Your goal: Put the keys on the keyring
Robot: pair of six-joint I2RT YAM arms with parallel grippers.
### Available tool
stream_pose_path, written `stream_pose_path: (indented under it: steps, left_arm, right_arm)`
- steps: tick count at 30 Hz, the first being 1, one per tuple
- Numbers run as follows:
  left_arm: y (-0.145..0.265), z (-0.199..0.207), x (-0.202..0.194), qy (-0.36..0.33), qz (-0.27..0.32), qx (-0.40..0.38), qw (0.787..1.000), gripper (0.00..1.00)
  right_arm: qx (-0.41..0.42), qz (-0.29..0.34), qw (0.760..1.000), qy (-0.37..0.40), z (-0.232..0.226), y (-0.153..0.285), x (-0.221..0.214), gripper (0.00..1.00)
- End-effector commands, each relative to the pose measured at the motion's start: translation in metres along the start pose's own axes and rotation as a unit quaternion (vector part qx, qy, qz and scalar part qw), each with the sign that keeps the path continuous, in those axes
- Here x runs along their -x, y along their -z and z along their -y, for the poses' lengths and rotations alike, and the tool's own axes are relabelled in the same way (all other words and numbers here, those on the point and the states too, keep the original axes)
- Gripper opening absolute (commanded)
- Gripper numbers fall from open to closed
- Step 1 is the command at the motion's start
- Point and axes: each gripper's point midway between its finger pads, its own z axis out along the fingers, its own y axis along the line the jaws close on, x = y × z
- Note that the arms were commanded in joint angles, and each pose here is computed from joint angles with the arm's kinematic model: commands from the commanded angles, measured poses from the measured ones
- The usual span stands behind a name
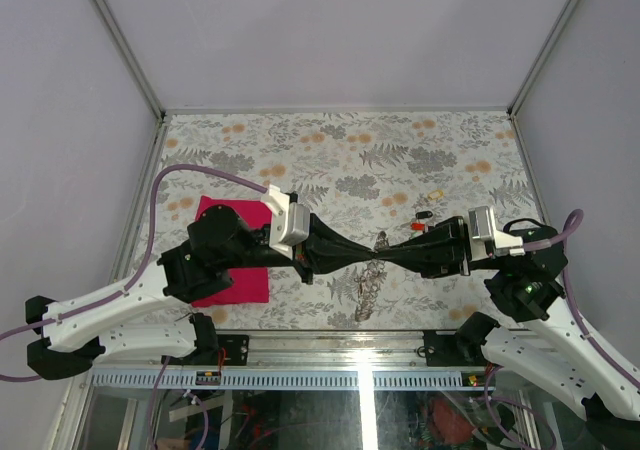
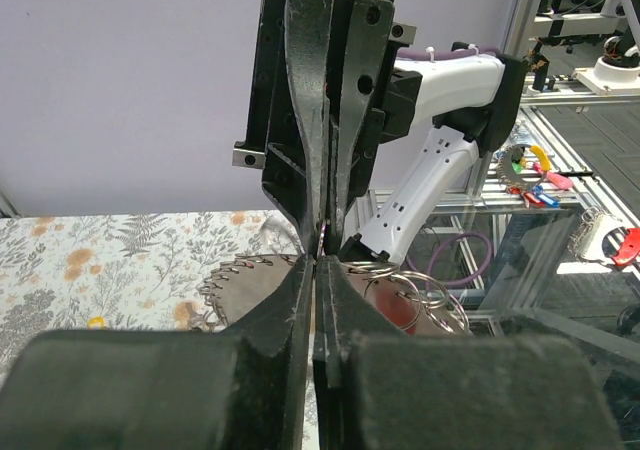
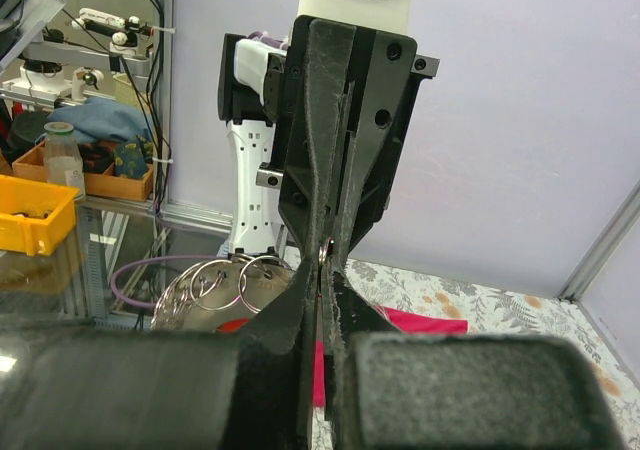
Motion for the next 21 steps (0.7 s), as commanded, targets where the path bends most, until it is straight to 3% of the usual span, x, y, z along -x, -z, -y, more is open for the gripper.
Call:
stream_pose_path:
  steps: [1,8,21]
  left_arm:
    - [-0.001,0.001,0.036,-0.027,0.047,0.001,0.999,0.0]
    - [0.001,0.003,0.027,-0.029,0.009,-0.007,1.0,0.0]
    - [-0.002,0.006,0.016,-0.03,-0.037,-0.025,0.999,0.0]
  right_arm:
    - [0.002,0.015,1.0,0.022,-0.002,-0.001,0.017,0.0]
    - [-0.017,-0.022,0.999,0.018,-0.001,0.007,0.01,0.28]
    - [-0.028,-0.062,0.998,0.009,-0.002,0.013,0.004,0.34]
